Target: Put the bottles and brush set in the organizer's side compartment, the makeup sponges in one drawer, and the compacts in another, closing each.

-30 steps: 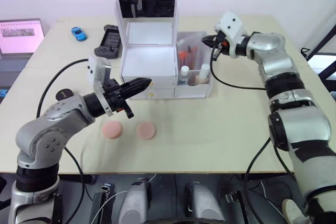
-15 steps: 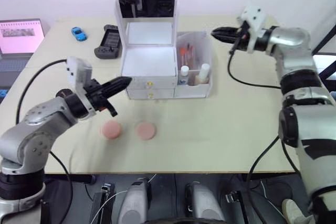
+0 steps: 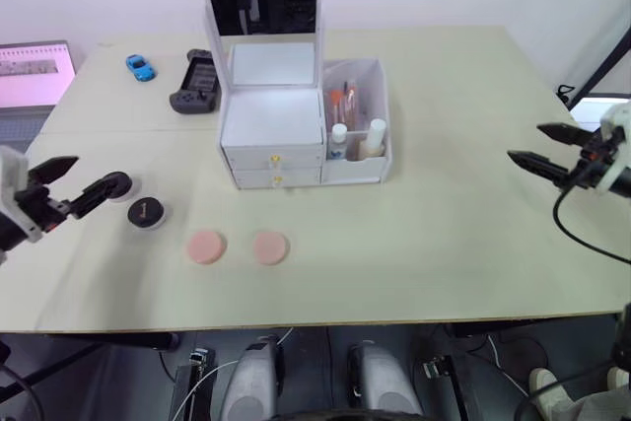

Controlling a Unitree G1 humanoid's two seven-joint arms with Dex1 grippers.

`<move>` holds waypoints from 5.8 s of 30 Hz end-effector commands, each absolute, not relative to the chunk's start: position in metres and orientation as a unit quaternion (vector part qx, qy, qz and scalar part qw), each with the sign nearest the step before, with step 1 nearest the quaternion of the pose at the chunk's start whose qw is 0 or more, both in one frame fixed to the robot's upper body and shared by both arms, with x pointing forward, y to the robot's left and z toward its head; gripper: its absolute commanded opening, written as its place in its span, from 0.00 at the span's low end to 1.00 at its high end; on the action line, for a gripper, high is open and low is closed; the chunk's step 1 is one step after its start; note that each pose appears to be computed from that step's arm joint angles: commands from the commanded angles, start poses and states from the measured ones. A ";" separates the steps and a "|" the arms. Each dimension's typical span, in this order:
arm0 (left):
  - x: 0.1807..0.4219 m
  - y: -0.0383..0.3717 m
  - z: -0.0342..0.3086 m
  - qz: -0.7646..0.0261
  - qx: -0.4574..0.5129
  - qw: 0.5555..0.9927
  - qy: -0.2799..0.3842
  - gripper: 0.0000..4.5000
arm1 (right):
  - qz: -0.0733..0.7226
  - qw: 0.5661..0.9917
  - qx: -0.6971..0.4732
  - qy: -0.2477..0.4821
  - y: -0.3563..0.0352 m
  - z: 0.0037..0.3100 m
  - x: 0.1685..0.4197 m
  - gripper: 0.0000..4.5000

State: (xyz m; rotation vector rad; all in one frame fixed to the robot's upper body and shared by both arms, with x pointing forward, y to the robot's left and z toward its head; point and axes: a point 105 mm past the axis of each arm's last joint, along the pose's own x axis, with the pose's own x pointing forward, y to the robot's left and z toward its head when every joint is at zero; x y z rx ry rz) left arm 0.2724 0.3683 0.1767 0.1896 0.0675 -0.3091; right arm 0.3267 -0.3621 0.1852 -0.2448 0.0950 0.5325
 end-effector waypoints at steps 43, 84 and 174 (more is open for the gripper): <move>0.266 0.156 0.205 -0.279 0.023 0.958 -0.053 0.99 | 0.553 0.791 -0.263 0.013 -0.122 0.256 0.299 1.00; 0.320 0.080 0.162 -0.180 -0.042 0.979 -0.081 0.05 | 0.470 0.814 -0.341 0.020 -0.142 0.265 0.306 1.00; 0.176 0.222 0.157 -0.391 0.067 0.910 0.118 0.99 | 0.631 0.737 -0.245 0.008 -0.129 0.283 0.301 1.00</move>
